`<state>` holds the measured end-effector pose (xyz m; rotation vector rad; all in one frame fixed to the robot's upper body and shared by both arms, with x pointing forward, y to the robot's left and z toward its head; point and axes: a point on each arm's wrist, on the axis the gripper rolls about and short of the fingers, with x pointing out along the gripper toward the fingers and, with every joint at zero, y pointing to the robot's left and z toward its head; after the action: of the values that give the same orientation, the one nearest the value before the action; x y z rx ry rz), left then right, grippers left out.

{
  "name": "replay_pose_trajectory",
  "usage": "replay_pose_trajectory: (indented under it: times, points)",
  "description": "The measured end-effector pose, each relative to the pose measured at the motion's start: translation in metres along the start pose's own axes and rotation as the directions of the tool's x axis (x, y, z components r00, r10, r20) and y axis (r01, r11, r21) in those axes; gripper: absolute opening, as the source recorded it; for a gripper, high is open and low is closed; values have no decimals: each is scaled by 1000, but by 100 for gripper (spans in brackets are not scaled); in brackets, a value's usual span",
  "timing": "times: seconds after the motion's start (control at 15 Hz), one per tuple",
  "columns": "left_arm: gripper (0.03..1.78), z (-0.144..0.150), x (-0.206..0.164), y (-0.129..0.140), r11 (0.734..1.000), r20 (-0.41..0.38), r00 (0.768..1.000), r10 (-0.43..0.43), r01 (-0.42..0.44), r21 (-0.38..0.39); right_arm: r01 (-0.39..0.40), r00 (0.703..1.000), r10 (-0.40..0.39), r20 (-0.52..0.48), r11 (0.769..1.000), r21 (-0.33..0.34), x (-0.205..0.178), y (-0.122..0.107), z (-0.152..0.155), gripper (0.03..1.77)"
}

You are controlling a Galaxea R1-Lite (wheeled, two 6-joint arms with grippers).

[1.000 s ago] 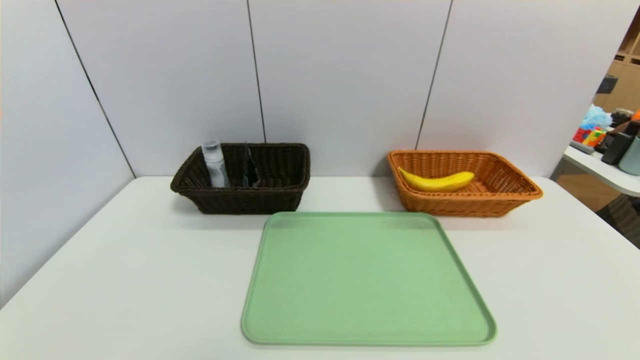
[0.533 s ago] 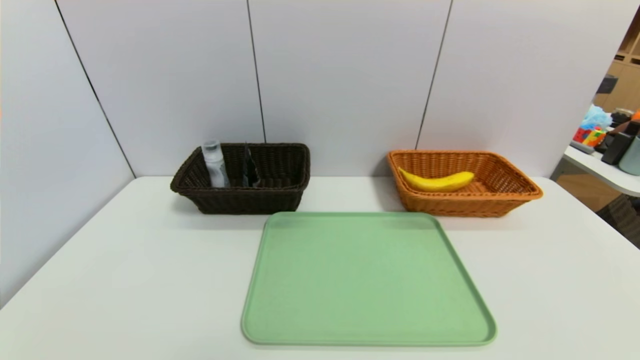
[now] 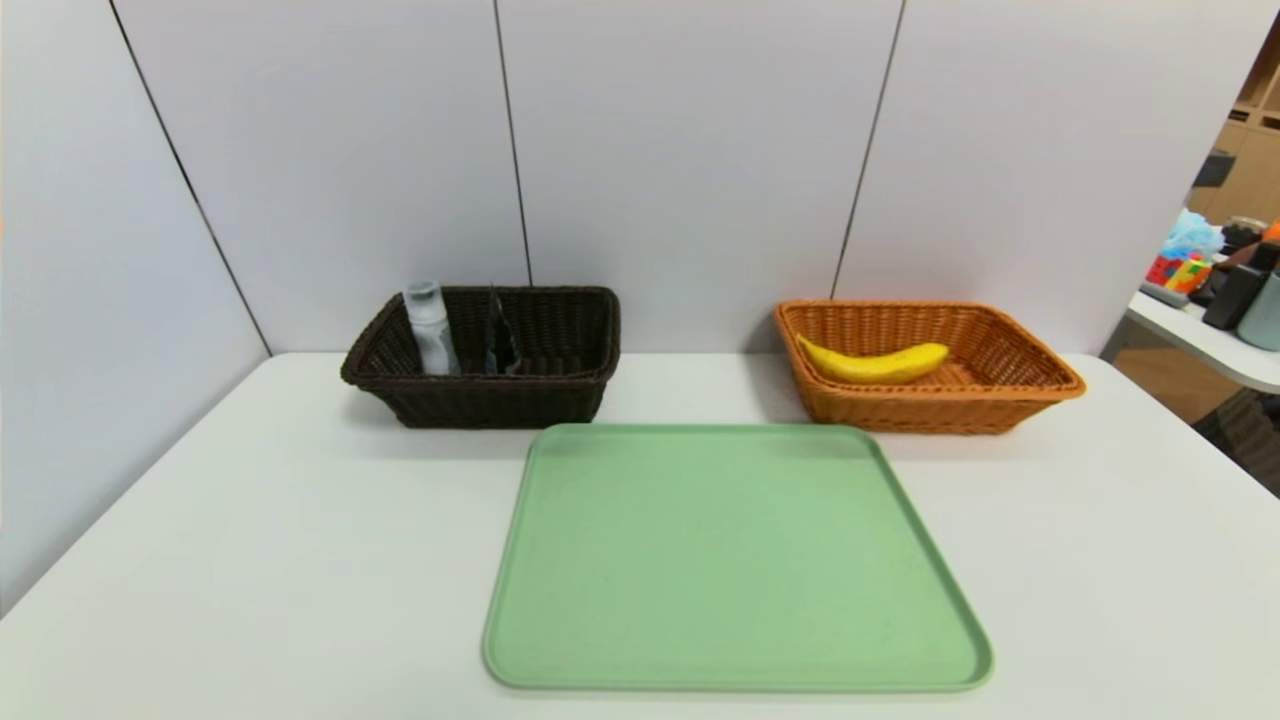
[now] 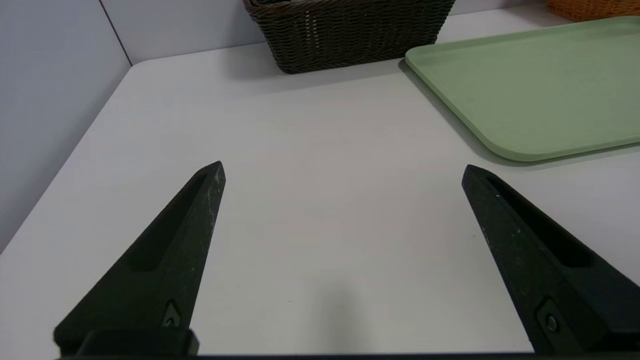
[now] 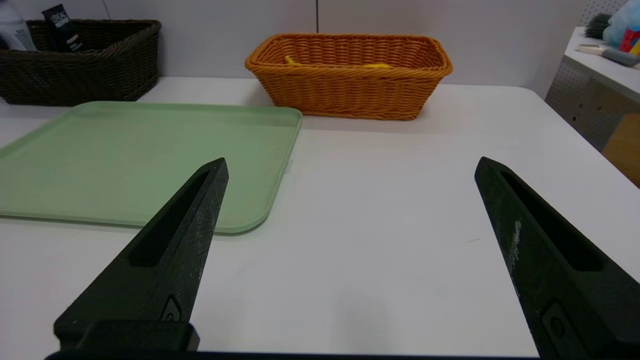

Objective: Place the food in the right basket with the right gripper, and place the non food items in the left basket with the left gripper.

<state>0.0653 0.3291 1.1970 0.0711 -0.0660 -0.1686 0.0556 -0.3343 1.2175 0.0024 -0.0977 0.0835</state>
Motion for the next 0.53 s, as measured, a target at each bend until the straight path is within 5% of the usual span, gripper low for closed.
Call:
replay_pose_trajectory:
  times: [0.53]
  points:
    - [169, 0, 1, 1, 999, 31, 999, 30, -29, -21, 11, 1000, -11, -15, 999, 31, 10, -1, -25, 170]
